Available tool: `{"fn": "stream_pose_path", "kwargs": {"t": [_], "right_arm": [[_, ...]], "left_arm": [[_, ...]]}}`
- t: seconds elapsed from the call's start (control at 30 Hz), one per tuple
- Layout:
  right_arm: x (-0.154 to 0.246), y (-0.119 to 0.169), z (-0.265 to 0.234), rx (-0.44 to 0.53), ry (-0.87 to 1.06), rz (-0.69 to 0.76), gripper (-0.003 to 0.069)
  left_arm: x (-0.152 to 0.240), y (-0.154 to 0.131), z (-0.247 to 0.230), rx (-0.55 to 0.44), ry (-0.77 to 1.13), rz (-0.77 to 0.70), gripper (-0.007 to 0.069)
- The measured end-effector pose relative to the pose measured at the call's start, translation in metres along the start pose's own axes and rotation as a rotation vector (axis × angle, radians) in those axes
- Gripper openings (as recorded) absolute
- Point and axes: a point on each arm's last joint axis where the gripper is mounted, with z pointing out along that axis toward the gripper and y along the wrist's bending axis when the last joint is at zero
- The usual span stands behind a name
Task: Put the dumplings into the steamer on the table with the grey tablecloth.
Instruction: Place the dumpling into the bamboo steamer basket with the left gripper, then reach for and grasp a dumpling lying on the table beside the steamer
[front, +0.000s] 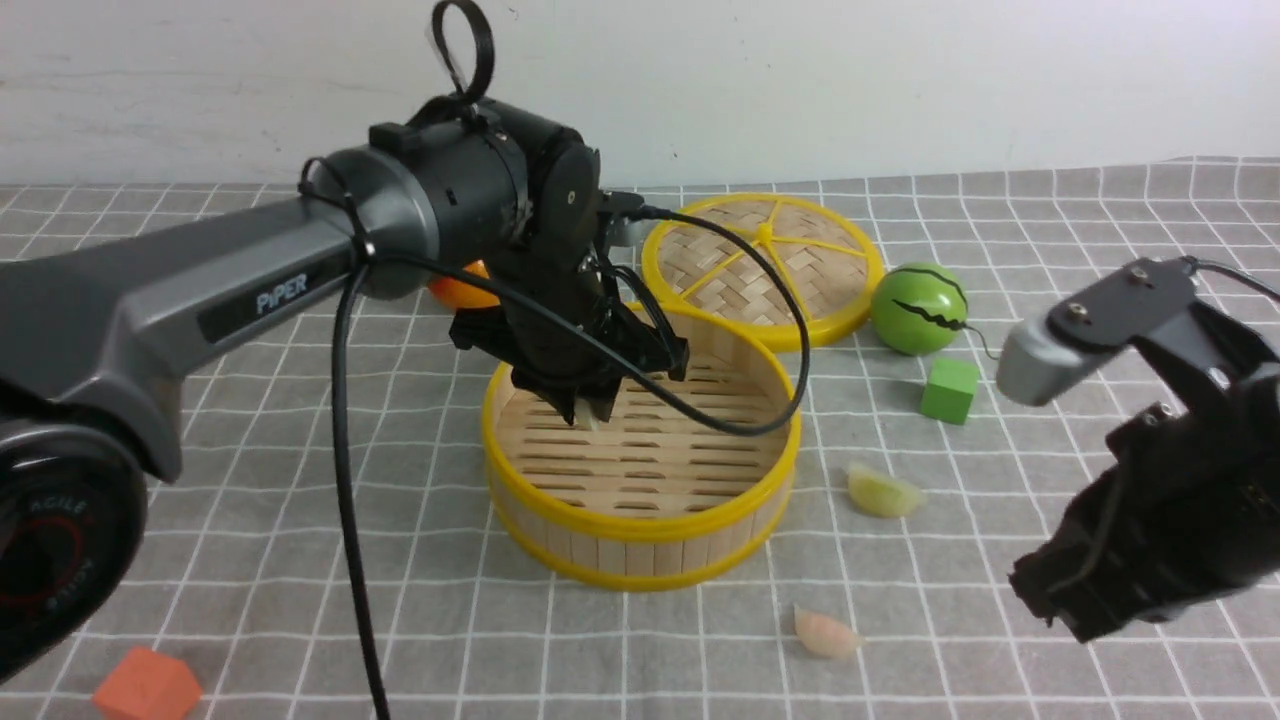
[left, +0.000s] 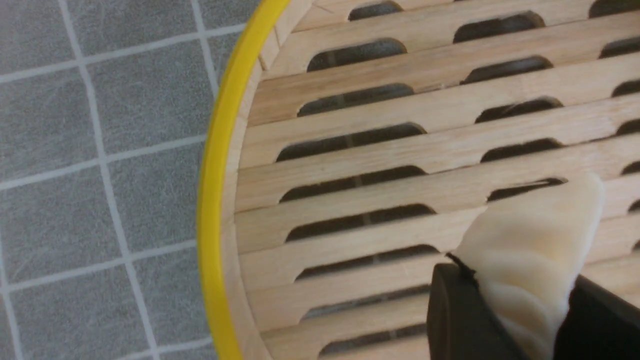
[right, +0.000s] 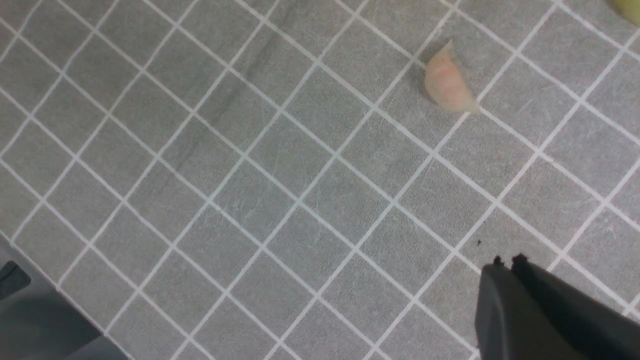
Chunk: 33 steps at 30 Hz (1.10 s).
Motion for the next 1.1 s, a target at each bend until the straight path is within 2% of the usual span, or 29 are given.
{"fn": "stream_pose_path", "kwargs": {"t": [0.07,0.2,0.27,0.37,0.5,0.53,0.67,0.77,0.87,0.97,1.1], "right_arm": [[-0.010,-0.005,0.012,-0.004,0.026,-0.002,0.0018],[-0.021,-0.015,0.039,-0.016,0.092,-0.021,0.0029],[-0.025,-0.022,0.058,-0.024,0.134,-0.042,0.0054],[-0.026,-0.028,0.078,-0.037,0.181,-0.077,0.0098],[-0.029,-0.032,0.106,-0.091,0.224,-0.108,0.0248],[-0.030,-0.031,0.114,-0.100,0.229,-0.130,0.0306],[-0.035,-0.020,0.132,-0.100,0.232,-0.209,0.0424],[-0.041,-0.010,0.146,-0.055,0.200,-0.293,0.0451],[-0.045,-0.005,0.157,0.005,0.177,-0.378,0.0446],[-0.046,-0.004,0.169,0.049,0.162,-0.399,0.0417],[-0.045,-0.008,0.180,0.082,0.171,-0.387,0.0332]], "left_arm": [[0.000,0.000,0.008,-0.012,0.003,-0.002,0.0198],[0.000,0.002,0.011,-0.027,0.001,0.005,0.0286],[-0.001,0.003,0.005,-0.036,-0.008,0.011,0.0335],[-0.003,0.004,-0.009,-0.039,-0.011,0.009,0.0365],[-0.009,0.006,-0.057,-0.029,-0.063,-0.001,0.0378],[-0.010,0.007,-0.080,-0.023,-0.092,-0.002,0.0378],[-0.004,0.013,-0.145,-0.007,-0.163,0.002,0.0374],[0.007,0.019,-0.188,0.004,-0.189,-0.006,0.0360],[0.022,0.025,-0.219,0.007,-0.188,-0.014,0.0339],[0.039,0.031,-0.238,0.009,-0.189,-0.017,0.0307],[0.073,0.040,-0.243,0.002,-0.145,-0.020,0.0248]]}}
